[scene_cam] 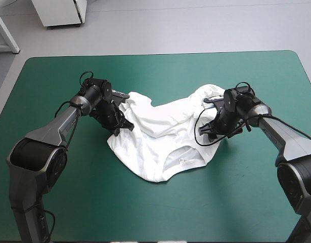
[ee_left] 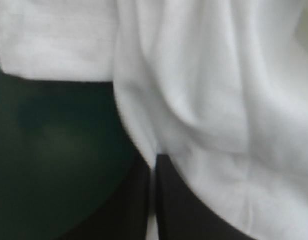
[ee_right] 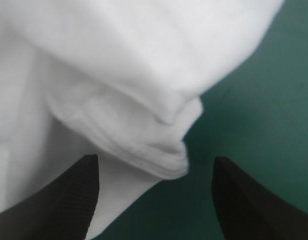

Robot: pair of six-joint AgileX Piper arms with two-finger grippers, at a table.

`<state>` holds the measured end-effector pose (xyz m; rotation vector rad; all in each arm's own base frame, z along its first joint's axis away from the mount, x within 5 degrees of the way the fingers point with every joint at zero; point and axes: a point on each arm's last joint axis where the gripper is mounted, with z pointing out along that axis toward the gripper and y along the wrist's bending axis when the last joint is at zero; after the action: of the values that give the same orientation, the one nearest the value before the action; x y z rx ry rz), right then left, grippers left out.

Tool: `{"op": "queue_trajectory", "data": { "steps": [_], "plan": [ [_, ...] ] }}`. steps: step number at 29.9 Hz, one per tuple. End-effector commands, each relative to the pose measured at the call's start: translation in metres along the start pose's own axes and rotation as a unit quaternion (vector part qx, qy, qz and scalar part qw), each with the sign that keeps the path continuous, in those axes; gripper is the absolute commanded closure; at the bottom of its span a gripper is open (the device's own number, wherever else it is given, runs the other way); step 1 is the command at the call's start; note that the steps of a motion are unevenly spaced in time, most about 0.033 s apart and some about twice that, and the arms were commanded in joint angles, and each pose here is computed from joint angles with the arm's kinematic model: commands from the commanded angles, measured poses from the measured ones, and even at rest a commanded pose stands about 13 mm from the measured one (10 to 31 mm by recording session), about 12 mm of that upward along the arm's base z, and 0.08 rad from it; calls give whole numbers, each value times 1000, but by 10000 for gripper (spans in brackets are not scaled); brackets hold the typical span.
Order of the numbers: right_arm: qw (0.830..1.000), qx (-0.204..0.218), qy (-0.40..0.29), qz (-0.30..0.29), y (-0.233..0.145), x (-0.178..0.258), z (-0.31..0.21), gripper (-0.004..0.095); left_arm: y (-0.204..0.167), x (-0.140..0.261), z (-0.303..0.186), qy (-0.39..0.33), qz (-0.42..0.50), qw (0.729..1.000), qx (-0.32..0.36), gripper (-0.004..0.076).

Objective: Fold the cloth

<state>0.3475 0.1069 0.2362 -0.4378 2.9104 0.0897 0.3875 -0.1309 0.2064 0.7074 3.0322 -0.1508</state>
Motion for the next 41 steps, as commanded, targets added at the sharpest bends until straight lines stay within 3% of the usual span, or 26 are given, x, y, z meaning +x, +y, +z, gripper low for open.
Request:
{"op": "queue_trajectory", "data": {
  "steps": [1, 6, 10, 12, 15, 16, 22, 29, 35, 41],
  "plan": [
    [999, 0, -38, 22, -14, -5, -16, 333, -6, -2, 7, -6, -5, 1000, 19, 733],
    [999, -36, -15, 31, -12, -8, 3, 451, -6, -3, 7, -10, -5, 1000, 19, 733],
    [999, -37, 2, 28, -7, -9, 17, 570, -7, -3, 7, -10, -6, 1000, 21, 733],
    [999, -35, 17, 31, -6, -8, 23, 661, -6, -3, 7, -9, -7, 1000, 22, 733],
    [998, -38, 43, 35, -5, -5, 28, 895, -6, -3, 7, -9, -8, 1000, 24, 733],
    [997, -39, 47, 36, -5, -4, 28, 924, -6, -3, 7, -9, -8, 1000, 24, 733],
    [998, -44, 34, 34, -3, -2, -1, 927, -10, -6, -22, -11, 13, 999, 31, 733],
    [992, -41, -116, 19, 1, 0, -116, 927, -22, -2, -134, -173, 11, 985, 12, 733],
    [972, -35, -233, 9, 4, 20, -208, 927, -37, 36, -230, -306, 25, 952, -6, 733],
    [932, -32, -362, -2, 8, 42, -286, 927, -53, 91, -311, -425, 37, 904, -21, 733]
  ]
}}
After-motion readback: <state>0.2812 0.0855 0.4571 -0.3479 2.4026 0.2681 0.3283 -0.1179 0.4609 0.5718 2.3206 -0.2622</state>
